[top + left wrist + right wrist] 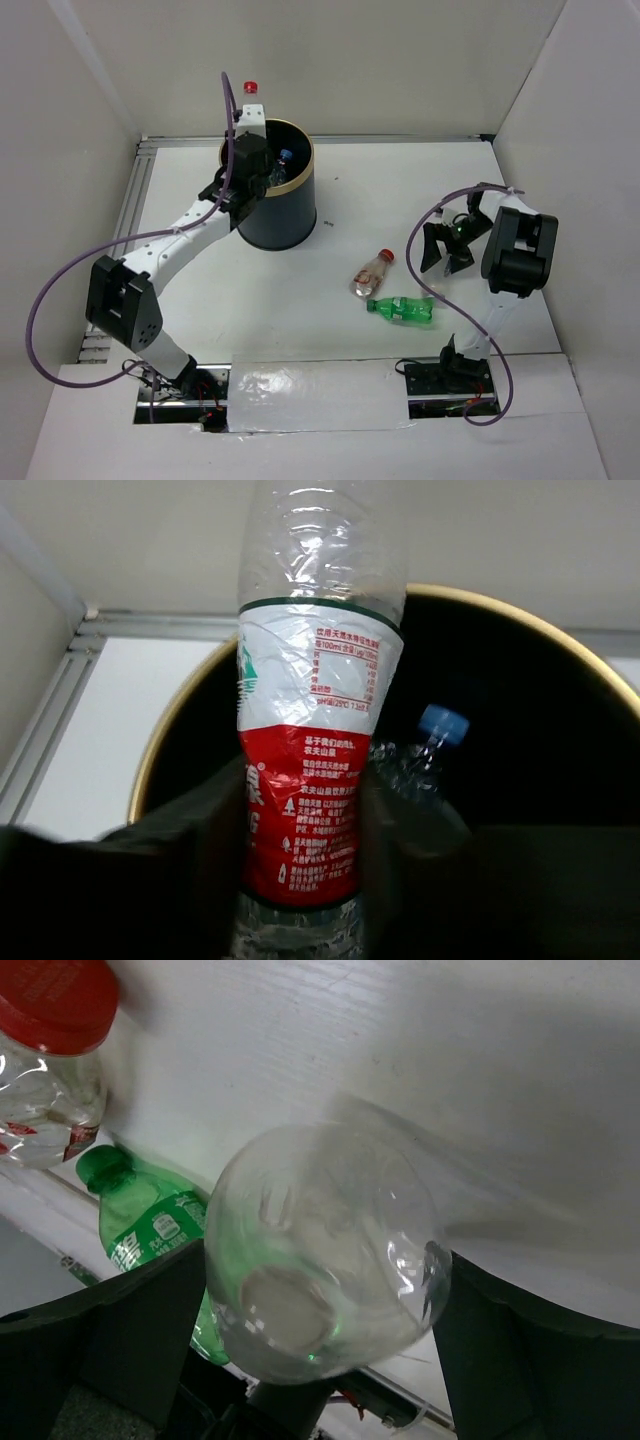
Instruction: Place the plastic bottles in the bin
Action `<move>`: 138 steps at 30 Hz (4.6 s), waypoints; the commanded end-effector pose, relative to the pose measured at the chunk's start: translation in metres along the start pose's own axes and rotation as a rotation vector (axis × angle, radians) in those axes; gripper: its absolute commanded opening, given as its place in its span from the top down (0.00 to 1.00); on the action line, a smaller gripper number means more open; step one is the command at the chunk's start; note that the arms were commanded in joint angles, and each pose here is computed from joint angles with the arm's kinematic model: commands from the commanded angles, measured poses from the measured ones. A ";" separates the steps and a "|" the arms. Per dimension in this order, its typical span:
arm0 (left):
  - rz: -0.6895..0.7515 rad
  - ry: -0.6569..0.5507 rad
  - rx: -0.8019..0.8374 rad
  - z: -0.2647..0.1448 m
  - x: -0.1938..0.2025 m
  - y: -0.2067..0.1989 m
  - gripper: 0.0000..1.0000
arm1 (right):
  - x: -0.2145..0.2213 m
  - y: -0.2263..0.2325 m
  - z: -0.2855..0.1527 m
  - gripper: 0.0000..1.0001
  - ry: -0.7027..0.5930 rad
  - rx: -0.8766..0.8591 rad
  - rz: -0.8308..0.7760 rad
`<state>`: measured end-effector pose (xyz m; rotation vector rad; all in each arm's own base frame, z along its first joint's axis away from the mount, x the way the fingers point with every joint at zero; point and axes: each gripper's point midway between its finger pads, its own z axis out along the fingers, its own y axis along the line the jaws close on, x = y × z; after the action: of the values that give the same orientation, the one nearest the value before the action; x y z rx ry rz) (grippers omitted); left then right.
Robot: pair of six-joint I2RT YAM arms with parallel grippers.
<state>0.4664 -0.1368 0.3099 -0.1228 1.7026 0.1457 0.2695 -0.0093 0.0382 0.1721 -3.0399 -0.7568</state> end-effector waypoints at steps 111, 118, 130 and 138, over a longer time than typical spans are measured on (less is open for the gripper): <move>0.457 0.448 1.007 -0.166 0.254 -0.287 0.98 | 0.025 0.140 -0.082 0.01 -0.495 -0.113 -1.357; 0.323 0.352 1.011 -0.173 0.185 -0.274 1.00 | 0.036 0.143 -0.075 0.00 -0.515 -0.039 -1.488; -0.008 -0.059 0.747 -0.142 -0.042 -0.164 1.00 | 0.025 0.162 -0.078 0.00 -0.562 -0.087 -1.526; -0.140 -0.024 0.283 -0.054 -0.035 -0.032 1.00 | 0.021 0.162 -0.040 0.00 -0.410 -0.050 -1.629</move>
<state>0.4075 -0.2123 0.3769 0.1330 1.6157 -0.2813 0.2231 0.1100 0.1612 2.7871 -2.5394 -0.9140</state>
